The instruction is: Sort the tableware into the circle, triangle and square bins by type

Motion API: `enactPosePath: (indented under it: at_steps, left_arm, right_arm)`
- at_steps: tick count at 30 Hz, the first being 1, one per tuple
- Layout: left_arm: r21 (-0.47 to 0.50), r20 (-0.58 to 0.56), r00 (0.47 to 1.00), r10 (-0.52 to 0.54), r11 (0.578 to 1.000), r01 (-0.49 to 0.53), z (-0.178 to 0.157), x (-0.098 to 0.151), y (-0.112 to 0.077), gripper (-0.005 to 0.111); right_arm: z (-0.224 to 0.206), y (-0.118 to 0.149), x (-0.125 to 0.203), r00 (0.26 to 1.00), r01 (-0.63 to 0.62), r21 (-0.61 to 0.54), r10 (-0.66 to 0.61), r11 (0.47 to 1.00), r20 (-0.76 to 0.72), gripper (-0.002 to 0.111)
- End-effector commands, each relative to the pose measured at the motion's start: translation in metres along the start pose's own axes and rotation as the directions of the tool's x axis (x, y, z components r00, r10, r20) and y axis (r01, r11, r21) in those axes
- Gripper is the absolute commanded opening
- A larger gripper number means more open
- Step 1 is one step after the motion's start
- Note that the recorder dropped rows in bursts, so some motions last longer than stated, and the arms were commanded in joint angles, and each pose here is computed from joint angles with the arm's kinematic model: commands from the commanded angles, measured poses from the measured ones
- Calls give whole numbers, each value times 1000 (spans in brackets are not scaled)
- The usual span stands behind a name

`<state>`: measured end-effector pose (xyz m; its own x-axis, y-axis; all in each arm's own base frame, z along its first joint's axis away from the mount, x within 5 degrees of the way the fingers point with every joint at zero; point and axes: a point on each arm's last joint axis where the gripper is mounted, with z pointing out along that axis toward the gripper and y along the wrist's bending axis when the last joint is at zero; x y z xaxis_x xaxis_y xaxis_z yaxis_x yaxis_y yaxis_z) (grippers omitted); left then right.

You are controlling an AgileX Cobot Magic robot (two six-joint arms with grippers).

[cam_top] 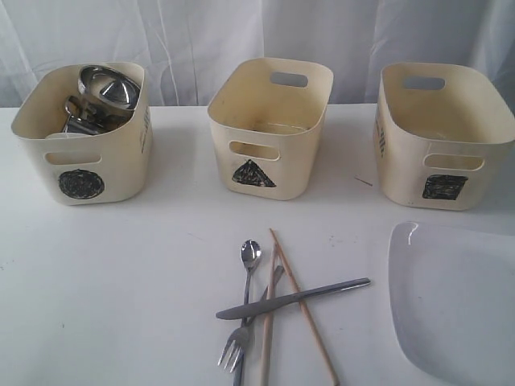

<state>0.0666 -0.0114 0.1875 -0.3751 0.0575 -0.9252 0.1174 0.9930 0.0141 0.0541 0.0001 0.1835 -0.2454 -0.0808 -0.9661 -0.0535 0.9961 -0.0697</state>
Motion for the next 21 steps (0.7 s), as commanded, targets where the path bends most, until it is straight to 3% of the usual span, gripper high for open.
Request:
enactPosePath:
  at_steps: [1, 3, 7, 13, 16, 17, 21]
  left_arm:
    - [-1, -43, 997, -62, 998, 62, 6, 21, -1, 1]
    - [42, -101, 993, -58, 997, 62, 6, 26, -5, 1]
    - [60, -91, 995, -39, 997, 45, 6, 25, -6, 1]
    - [85, -81, 991, -107, 990, 114, 6, 24, -9, 1]
    - [25, -103, 983, -150, 988, 153, 6, 26, -4, 1]
    - [-17, -118, 970, -212, 977, 212, 5, 29, -2, 1]
    - [-110, -56, 981, -186, 978, 179, 0, 28, 7, 1]
  right_arm:
    - [0, 0, 0, 1000, -4, 7, 4, 1000, 6, 0]
    - [0, 0, 0, 1000, -4, 7, 4, 1000, 6, 0]
    - [0, 0, 0, 1000, -4, 7, 4, 1000, 6, 0]
    - [0, 0, 0, 1000, -4, 7, 4, 1000, 6, 0]
    - [0, 0, 0, 1000, -4, 7, 4, 1000, 6, 0]
    - [0, 0, 0, 1000, -4, 7, 4, 1000, 6, 0]
    - [0, 0, 0, 1000, -4, 7, 4, 1000, 6, 0]
